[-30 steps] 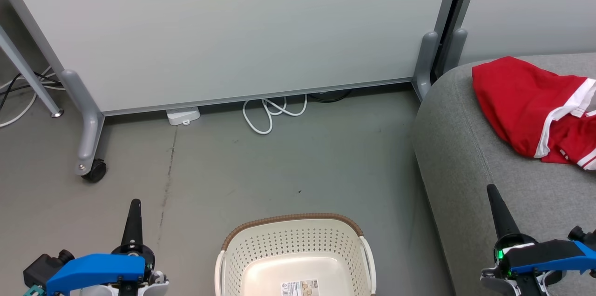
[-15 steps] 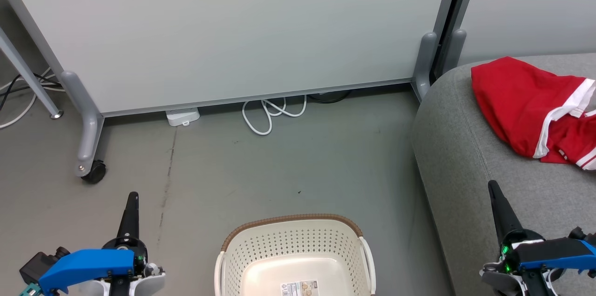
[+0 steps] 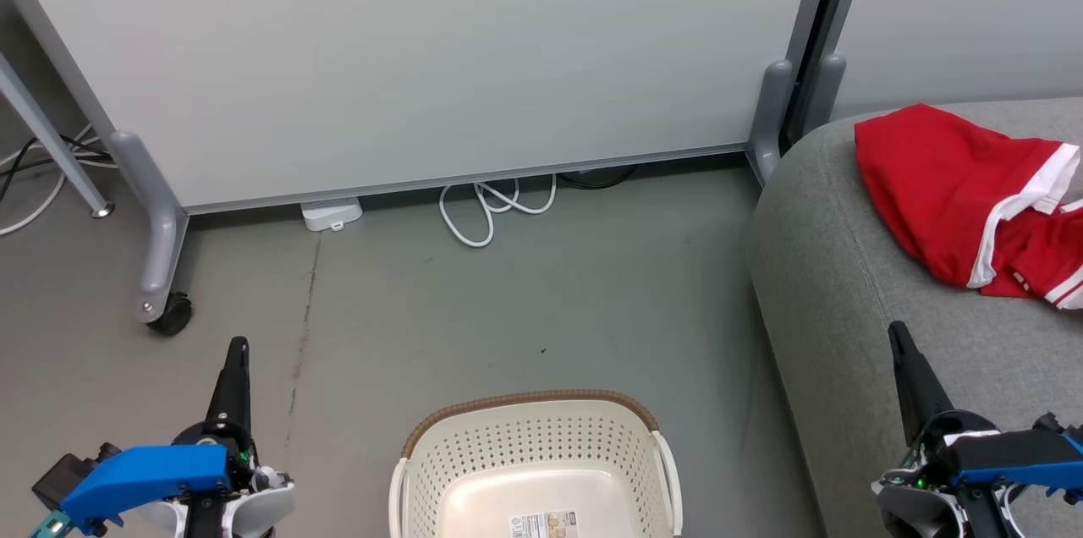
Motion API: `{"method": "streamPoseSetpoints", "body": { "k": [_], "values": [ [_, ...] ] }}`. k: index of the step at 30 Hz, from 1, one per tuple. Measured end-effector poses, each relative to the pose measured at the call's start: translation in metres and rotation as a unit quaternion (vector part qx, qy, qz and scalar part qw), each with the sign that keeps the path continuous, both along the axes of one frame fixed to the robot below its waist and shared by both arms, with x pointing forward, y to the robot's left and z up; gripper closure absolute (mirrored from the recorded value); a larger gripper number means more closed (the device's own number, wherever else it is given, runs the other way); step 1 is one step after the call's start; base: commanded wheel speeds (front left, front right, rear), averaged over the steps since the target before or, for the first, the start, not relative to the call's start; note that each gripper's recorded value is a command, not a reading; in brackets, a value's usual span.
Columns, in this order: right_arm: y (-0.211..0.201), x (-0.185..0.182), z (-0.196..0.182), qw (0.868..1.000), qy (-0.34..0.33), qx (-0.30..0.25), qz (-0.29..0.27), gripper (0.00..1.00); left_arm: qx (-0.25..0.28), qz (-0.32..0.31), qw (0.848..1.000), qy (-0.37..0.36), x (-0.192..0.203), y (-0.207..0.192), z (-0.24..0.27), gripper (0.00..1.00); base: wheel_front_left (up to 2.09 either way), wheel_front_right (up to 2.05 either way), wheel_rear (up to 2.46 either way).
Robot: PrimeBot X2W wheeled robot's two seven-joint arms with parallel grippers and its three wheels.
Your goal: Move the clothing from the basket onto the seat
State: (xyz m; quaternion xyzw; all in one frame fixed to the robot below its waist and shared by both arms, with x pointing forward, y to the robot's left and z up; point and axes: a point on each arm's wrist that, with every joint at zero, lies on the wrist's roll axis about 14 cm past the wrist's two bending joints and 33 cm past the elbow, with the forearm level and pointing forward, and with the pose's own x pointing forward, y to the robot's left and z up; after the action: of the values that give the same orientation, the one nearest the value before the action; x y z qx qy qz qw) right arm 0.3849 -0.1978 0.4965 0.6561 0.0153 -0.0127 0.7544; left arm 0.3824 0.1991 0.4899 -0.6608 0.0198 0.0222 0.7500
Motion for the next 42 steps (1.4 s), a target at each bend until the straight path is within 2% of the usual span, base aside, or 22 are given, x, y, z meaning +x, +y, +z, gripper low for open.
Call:
{"method": "streamPoseSetpoints", "body": {
  "k": [21,42],
  "values": [
    [-0.001,0.002,0.007,0.997,-0.014,0.072,-0.002,1.0,-0.064,-0.001,0.998,-0.024,0.005,0.001,0.014,1.0,0.0,0.0,0.0],
    [-0.001,0.003,0.008,0.997,-0.016,0.072,-0.002,1.0,-0.064,-0.001,0.998,-0.024,0.005,0.001,0.014,1.0,0.0,0.0,0.0]
  ]
}}
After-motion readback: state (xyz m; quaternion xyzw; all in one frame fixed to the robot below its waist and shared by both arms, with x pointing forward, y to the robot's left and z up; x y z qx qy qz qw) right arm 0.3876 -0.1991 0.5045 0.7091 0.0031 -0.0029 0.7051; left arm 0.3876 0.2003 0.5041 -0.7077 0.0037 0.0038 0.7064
